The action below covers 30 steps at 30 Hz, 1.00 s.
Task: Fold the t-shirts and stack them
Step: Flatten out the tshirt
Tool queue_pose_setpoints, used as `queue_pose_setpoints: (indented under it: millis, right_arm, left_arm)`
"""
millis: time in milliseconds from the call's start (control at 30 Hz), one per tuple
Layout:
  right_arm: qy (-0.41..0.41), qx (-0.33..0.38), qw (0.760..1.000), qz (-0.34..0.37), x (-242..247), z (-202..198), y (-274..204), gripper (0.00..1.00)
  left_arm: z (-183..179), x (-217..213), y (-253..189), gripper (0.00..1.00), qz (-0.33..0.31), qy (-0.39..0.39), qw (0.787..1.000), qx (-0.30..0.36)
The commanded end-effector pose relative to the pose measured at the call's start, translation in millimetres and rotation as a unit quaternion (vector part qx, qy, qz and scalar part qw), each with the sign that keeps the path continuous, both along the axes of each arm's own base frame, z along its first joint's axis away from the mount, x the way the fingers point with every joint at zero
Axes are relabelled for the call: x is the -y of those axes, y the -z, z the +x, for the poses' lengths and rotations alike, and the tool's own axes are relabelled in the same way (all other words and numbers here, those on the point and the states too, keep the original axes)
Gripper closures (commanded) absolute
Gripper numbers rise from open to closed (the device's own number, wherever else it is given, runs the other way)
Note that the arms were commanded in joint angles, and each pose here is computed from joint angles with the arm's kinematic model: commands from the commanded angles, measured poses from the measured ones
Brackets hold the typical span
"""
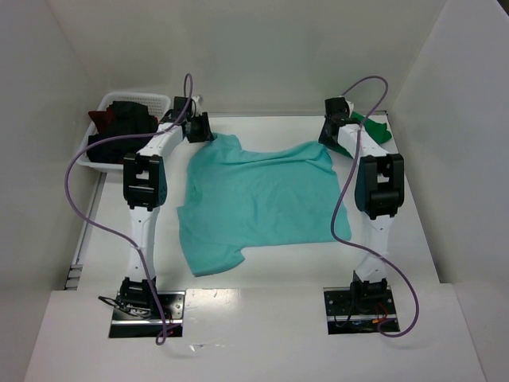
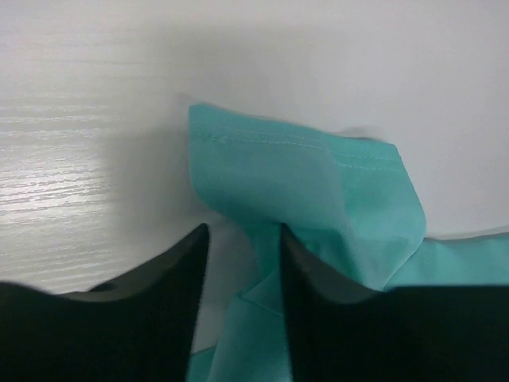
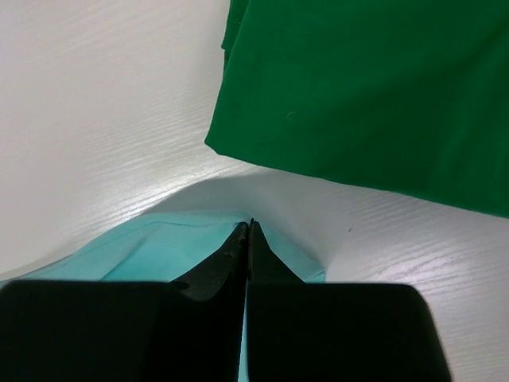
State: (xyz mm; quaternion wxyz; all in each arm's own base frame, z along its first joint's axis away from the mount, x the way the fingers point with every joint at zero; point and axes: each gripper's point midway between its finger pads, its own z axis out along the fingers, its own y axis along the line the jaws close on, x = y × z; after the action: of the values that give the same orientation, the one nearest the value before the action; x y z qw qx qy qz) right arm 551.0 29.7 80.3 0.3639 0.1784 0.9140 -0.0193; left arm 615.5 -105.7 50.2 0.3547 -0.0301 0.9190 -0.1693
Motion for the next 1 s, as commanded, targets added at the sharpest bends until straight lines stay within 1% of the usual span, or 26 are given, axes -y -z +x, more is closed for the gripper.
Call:
queue_pose_setpoints:
  millis: [0, 33, 67, 200, 233, 367, 400, 433, 533, 667, 700, 733, 767, 800, 833, 933, 967]
  right_arm:
    - [0.003, 0.014, 1.0, -0.016, 7, 12, -10, 1.0]
    - [0.003, 0.019, 1.0, -0.016, 7, 14, -14, 1.0]
    - [0.003, 0.014, 1.0, -0.016, 7, 14, -10, 1.0]
    - [0.003, 0.018, 1.0, -0.022, 9, 16, -16, 1.0]
    - [0.003, 0.014, 1.0, -0.023, 9, 16, -11, 1.0]
    - [0.007, 0.023, 0.999, -0.022, 13, 21, -21, 1.0]
    - [0.012, 0.029, 0.999, -0.022, 18, 23, -25, 1.0]
    - [0.012, 0.029, 0.999, -0.022, 18, 23, -25, 1.0]
    - [0.006, 0.032, 0.999, -0.021, 17, 25, -31, 1.0]
    - [0.006, 0.043, 0.999, -0.02, 17, 25, -43, 1.0]
    - [0.006, 0.047, 0.999, -0.02, 17, 27, -44, 1.0]
    - [0.006, 0.043, 0.999, -0.02, 17, 25, -40, 1.0]
    - [0.006, 0.043, 0.999, -0.02, 17, 25, -40, 1.0]
    - [0.006, 0.043, 0.999, -0.02, 17, 25, -40, 1.0]
    - [0.006, 0.043, 0.999, -0.02, 17, 25, -40, 1.0]
    - [0.003, 0.038, 0.999, -0.017, 15, 25, -35, 1.0]
    - [0.003, 0.038, 0.999, -0.017, 15, 25, -35, 1.0]
  left_arm:
    - [8, 5, 6, 0.56, -0.01, -0.001, 1.0, -0.002]
    - [6, 3, 14, 0.61, -0.005, -0.005, 1.0, -0.011]
    - [9, 3, 9, 0.64, -0.009, -0.008, 1.0, -0.006]
    - [13, 1, 13, 0.74, -0.005, -0.02, 1.0, -0.005]
    - [17, -2, 8, 0.84, -0.003, -0.029, 1.0, 0.001]
    - [24, -11, 2, 1.0, 0.017, -0.051, 0.998, 0.013]
    - [27, -15, -8, 1.0, 0.023, -0.058, 0.998, 0.024]
    - [27, -15, -8, 1.0, 0.023, -0.058, 0.998, 0.024]
    - [34, -20, -41, 1.0, 0.031, -0.067, 0.996, 0.058]
    - [38, -25, -73, 1.0, 0.043, -0.07, 0.992, 0.093]
    - [40, -24, -78, 1.0, 0.042, -0.07, 0.992, 0.098]
    - [37, -21, -69, 1.0, 0.038, -0.062, 0.994, 0.084]
    - [37, -21, -64, 0.94, 0.042, -0.058, 0.994, 0.077]
    - [41, -21, -76, 0.83, 0.041, -0.059, 0.994, 0.087]
    - [37, -19, -56, 0.77, 0.04, -0.052, 0.996, 0.058]
    - [35, -9, -43, 0.61, 0.026, -0.027, 0.998, 0.041]
    - [37, -7, -43, 0.59, 0.022, -0.023, 0.999, 0.042]
